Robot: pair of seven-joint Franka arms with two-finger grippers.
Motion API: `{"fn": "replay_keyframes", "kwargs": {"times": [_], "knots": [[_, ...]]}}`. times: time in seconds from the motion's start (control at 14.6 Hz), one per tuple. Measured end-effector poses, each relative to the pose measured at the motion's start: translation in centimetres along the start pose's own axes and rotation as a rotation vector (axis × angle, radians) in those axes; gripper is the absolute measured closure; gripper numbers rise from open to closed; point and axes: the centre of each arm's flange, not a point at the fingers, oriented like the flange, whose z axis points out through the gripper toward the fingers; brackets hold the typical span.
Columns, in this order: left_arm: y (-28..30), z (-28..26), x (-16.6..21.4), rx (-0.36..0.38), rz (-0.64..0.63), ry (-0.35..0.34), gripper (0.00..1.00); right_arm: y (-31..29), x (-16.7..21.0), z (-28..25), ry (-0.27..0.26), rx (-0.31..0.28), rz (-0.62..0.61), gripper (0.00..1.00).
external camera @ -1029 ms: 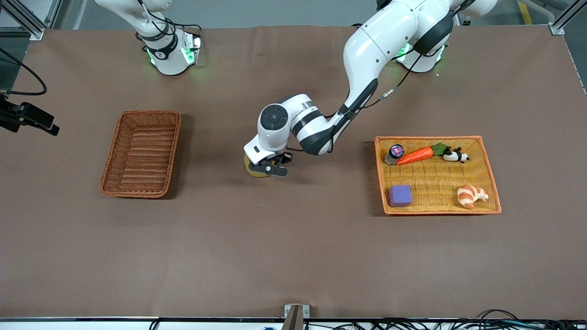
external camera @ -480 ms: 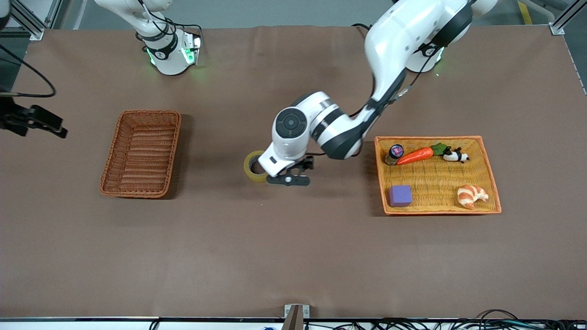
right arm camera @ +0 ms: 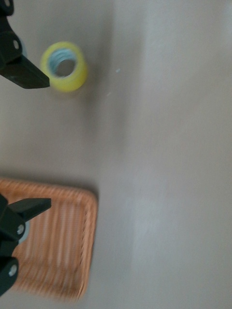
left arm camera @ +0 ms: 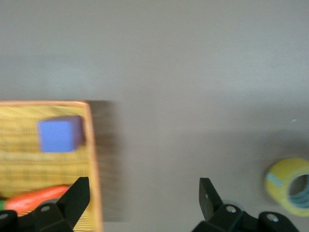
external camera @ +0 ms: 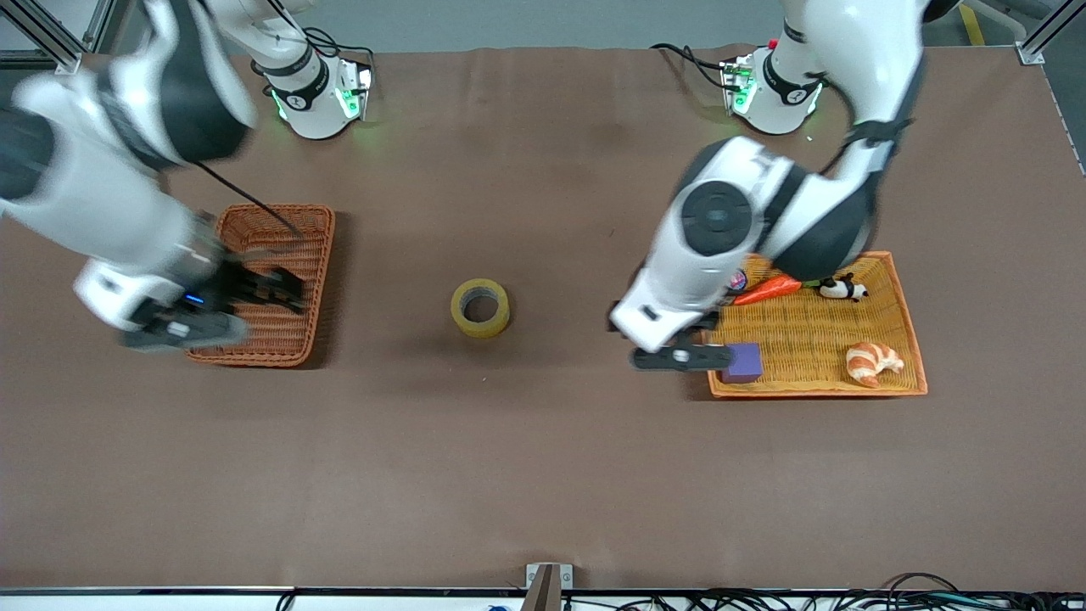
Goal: Move tape to another basket
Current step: 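Set the tape on the table while the right gripper reaches toward it, then grasp the tape with the right gripper while the left gripper withdraws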
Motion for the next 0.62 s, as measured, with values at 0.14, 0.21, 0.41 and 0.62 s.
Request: {"fn": "replay_keyframes", "kwargs": {"times": [0.14, 0.21, 0.41, 0.62], "knots": [[-4.9, -2.6, -0.1, 0.020, 0.033, 0.023, 0.00, -4.9, 0.7, 6.0, -0.011, 0.003, -0.010, 0.00], [-7.1, -4.0, -0.3, 0.029, 0.040, 0.038, 0.00, -7.0, 0.6, 9.0, -0.022, 0.002, -0.025, 0.00], [-13.1, -8.3, -1.1, 0.037, 0.042, 0.083, 0.00, -11.5, -1.1, 16.5, -0.031, 0.008, -0.056, 0.00], [-17.2, -11.2, -1.8, 0.003, 0.011, 0.108, 0.00, -14.1, -4.2, 21.8, -0.051, 0.019, -0.082, 0.00]]}}
